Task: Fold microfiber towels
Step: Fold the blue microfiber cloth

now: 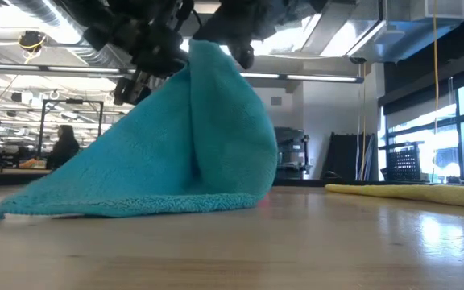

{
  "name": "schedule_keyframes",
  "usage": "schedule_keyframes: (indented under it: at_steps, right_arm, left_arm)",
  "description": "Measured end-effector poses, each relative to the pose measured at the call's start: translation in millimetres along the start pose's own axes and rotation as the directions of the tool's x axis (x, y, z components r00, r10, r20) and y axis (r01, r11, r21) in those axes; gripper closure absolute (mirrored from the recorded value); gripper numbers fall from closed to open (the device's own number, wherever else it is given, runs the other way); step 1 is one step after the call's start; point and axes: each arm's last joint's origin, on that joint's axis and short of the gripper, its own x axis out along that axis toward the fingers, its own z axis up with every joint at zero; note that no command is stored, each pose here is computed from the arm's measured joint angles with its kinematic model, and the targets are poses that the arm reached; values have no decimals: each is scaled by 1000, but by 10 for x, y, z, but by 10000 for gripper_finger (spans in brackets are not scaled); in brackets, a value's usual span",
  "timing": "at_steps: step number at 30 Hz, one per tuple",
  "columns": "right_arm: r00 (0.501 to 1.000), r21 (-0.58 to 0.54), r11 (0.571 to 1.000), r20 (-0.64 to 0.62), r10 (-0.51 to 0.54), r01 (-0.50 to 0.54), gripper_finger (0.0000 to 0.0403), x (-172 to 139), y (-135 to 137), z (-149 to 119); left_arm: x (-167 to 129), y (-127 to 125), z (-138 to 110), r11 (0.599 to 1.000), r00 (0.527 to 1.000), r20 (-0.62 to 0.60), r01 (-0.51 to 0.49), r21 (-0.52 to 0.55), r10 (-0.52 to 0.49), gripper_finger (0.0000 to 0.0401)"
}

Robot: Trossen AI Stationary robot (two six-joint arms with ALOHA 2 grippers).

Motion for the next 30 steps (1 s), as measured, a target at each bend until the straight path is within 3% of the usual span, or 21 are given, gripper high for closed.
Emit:
schedule_keyframes:
  at_steps: [9, 30]
  right_arm:
    - [990, -11, 998, -128, -58, 57, 397, 107, -53, -98]
    - [968, -52, 979, -150, -202, 197, 397, 5, -68, -37]
  left_arm:
    - [-2, -54, 20, 999, 999, 16, 51, 6, -51, 401]
    - [1, -36, 21, 999, 999, 33, 29, 25, -30, 401]
